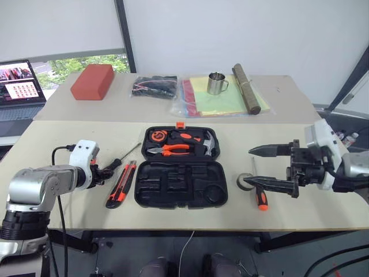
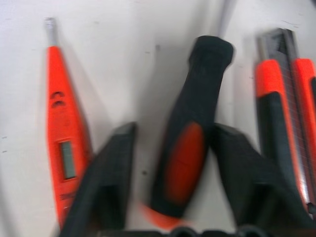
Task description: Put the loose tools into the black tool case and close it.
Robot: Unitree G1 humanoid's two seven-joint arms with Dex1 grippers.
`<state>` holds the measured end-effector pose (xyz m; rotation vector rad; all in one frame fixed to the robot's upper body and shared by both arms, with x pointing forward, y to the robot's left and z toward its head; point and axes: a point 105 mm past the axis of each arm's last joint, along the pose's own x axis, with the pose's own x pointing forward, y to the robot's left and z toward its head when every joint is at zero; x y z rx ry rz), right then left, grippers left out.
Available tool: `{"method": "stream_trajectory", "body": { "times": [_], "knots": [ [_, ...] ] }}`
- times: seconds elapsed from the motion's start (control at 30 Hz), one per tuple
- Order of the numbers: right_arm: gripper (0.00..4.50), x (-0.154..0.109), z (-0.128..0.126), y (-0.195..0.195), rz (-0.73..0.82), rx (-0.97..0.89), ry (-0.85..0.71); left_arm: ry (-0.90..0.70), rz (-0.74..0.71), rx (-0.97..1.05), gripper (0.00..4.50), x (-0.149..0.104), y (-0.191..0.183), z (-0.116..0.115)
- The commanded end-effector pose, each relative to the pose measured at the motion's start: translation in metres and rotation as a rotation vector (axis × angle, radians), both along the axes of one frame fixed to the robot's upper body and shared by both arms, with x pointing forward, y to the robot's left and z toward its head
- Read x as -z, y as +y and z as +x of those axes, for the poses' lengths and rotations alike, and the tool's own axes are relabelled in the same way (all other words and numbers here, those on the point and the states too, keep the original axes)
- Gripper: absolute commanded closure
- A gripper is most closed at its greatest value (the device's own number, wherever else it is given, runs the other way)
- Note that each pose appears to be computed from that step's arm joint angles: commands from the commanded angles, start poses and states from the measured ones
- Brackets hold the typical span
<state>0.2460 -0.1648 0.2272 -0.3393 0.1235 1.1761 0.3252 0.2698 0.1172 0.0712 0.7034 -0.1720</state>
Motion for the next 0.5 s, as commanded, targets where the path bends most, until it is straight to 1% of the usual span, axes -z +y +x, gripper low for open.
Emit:
{"method": "stream_trajectory", "body": {
  "times": [0.03,0.07,0.13,0.17,0.2,0.23,0.27,0.3,0.33,0.4,0.5],
  "knots": [
    [0.00,-0.009,-0.005,0.001,0.001,-0.012,-0.056,-0.074,0.026,0.013,3.57,-0.021,0.005,0.015],
    [0.00,-0.006,-0.006,0.000,-0.013,-0.011,-0.033,-0.139,0.035,0.058,3.56,-0.039,0.002,0.022],
    [0.00,0.000,-0.006,-0.002,-0.035,-0.007,-0.005,-0.222,0.047,0.135,3.56,-0.062,-0.006,0.031],
    [0.00,0.004,-0.006,-0.005,-0.043,0.005,0.012,-0.282,0.047,0.247,3.56,-0.081,-0.024,0.036],
    [0.00,0.006,-0.005,-0.006,-0.047,0.013,0.022,-0.316,0.049,0.326,3.56,-0.092,-0.036,0.038],
    [0.00,0.008,-0.005,-0.007,-0.051,0.020,0.023,-0.368,0.056,0.488,3.56,-0.107,-0.060,0.036],
    [0.00,0.010,-0.005,-0.007,-0.053,0.023,0.022,-0.394,0.064,0.598,3.56,-0.114,-0.075,0.033],
    [0.00,0.011,-0.005,-0.006,-0.059,0.028,0.009,-0.407,0.058,0.739,3.56,-0.116,-0.092,0.026],
    [0.00,0.011,-0.005,-0.006,-0.063,0.030,-0.001,-0.411,0.055,0.835,3.56,-0.117,-0.103,0.020],
    [0.00,0.014,-0.004,-0.003,-0.063,0.034,-0.008,-0.363,0.076,1.033,3.56,-0.105,-0.123,0.008],
    [0.00,0.016,-0.004,0.002,-0.062,0.036,-0.016,-0.284,0.177,1.207,3.56,-0.079,-0.136,0.005]
  ]
}}
